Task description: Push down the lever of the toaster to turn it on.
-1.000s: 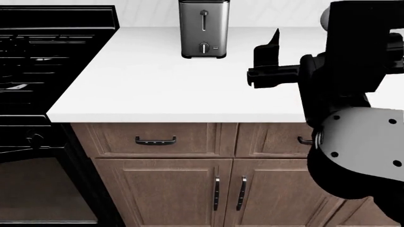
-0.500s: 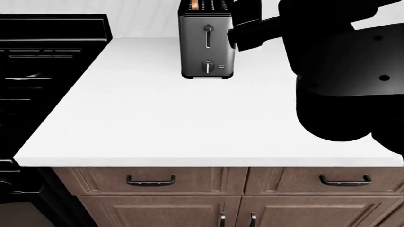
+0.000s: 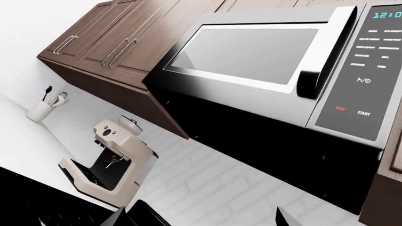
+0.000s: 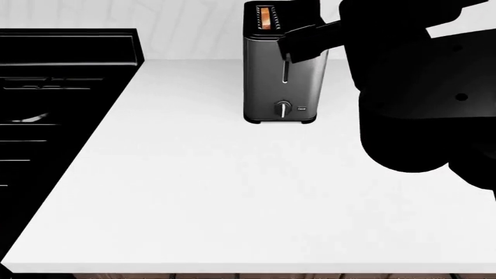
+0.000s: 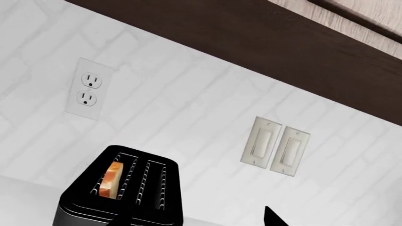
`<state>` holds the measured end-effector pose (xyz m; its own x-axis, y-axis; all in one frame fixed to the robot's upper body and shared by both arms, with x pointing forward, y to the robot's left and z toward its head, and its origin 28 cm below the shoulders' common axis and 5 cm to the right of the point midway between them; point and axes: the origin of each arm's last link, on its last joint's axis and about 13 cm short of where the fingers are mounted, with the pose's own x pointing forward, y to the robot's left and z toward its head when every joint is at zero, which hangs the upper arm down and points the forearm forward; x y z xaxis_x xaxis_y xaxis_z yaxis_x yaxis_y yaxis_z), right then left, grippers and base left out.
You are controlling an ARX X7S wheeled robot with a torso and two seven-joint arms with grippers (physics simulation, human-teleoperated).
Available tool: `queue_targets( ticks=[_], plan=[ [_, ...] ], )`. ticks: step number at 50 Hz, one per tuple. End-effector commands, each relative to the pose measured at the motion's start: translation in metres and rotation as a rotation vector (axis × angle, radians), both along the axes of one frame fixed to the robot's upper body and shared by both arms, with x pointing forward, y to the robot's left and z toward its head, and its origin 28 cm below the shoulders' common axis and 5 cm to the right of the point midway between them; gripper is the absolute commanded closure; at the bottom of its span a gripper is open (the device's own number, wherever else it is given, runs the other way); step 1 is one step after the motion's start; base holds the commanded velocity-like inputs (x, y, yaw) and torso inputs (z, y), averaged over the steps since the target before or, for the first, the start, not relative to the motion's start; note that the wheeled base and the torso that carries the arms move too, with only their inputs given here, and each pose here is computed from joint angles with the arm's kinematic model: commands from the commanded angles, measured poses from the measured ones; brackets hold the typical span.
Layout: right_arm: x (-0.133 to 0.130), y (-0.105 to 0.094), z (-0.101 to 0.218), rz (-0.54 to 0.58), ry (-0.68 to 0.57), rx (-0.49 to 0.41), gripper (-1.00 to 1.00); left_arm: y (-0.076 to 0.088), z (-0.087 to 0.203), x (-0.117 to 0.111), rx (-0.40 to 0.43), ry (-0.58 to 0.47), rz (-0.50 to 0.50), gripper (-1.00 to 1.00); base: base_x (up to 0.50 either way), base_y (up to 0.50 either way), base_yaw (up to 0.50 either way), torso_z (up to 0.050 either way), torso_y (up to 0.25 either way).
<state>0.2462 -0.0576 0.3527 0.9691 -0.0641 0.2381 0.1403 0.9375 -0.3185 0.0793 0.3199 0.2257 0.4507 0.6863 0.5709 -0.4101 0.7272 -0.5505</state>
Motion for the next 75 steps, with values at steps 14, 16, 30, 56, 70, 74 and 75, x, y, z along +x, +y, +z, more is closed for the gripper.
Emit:
queue_targets(
  ticks=[14, 16, 30, 56, 70, 74, 75],
  plan=[
    [0.003, 0.001, -0.001, -0.001, 0.0, 0.029, -1.0, 0.0, 0.0, -0.002, -0.002, -0.006, 0.004, -1.0, 0.02, 0.0, 0.0, 0.0, 0.0],
    [0.003, 0.0, -0.002, 0.005, 0.005, 0.042, -1.0, 0.0, 0.0, -0.002, -0.002, -0.006, 0.004, -1.0, 0.38, 0.0, 0.0, 0.0, 0.0],
    [0.003, 0.002, -0.006, 0.016, -0.003, 0.014, 1.0, 0.001, -0.001, -0.002, -0.003, -0.009, 0.005, -1.0, 0.32, 0.0, 0.0, 0.0, 0.001],
    [-0.001, 0.008, -0.01, 0.123, 0.191, 0.229, 1.0, 0.001, -0.001, -0.002, -0.005, -0.01, 0.007, -1.0, 0.0, 0.0, 0.0, 0.0, 0.0],
    [-0.001, 0.009, -0.02, 0.157, 0.303, 0.254, 1.0, 0.001, -0.001, -0.002, -0.003, -0.01, 0.008, -1.0, 0.0, 0.0, 0.0, 0.0, 0.0],
    [0.0, 0.009, -0.021, 0.166, 0.32, 0.265, 1.0, 0.001, -0.001, -0.002, -0.005, -0.009, 0.009, -1.0, 0.0, 0.0, 0.0, 0.0, 0.0],
    [0.0, 0.01, -0.021, 0.17, 0.323, 0.269, 1.0, 0.001, -0.001, -0.002, -0.005, -0.009, 0.009, -1.0, 0.0, 0.0, 0.0, 0.0, 0.0]
  ],
)
